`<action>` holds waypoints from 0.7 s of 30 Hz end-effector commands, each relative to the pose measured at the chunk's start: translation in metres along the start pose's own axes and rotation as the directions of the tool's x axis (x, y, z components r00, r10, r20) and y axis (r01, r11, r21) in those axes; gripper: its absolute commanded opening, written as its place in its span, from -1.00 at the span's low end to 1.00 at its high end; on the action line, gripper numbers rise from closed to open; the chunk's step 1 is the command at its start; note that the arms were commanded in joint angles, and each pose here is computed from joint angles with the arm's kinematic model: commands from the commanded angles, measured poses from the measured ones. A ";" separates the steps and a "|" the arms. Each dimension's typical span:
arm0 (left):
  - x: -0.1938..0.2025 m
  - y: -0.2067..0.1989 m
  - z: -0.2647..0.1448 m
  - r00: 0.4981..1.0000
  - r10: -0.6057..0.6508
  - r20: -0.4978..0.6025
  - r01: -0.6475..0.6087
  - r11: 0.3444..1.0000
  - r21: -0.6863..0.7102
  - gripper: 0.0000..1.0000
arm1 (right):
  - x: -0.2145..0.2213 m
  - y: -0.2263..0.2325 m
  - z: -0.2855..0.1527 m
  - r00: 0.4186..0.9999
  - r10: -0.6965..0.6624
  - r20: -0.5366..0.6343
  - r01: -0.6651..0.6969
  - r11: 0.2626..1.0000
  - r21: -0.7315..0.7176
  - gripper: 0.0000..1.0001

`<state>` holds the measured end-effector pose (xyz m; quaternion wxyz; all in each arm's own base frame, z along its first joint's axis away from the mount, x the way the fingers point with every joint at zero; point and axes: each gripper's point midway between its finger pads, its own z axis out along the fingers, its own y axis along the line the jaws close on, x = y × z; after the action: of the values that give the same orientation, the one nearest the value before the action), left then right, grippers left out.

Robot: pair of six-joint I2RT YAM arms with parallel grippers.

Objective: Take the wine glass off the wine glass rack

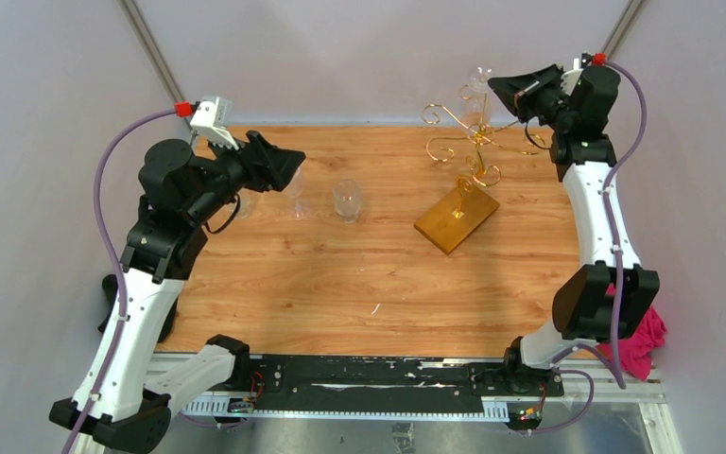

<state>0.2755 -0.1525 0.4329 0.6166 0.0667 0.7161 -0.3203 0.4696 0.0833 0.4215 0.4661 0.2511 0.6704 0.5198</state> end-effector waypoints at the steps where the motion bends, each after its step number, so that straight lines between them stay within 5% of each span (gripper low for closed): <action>1: -0.001 -0.005 0.004 1.000 -0.008 0.013 0.008 1.000 0.030 0.44 | 0.006 0.029 -0.023 0.998 -0.059 -0.012 0.058 0.995 -0.077 -1.00; 21: -0.004 -0.011 0.001 1.000 -0.020 0.021 0.019 0.998 0.052 0.49 | 0.061 0.066 -0.004 0.981 -0.090 -0.174 0.060 0.984 -0.170 -1.00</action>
<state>0.2775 -0.1571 0.4342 0.6152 0.0625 0.7105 -0.3359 0.4360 0.1265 0.4321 0.4340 0.1949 0.6819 0.5556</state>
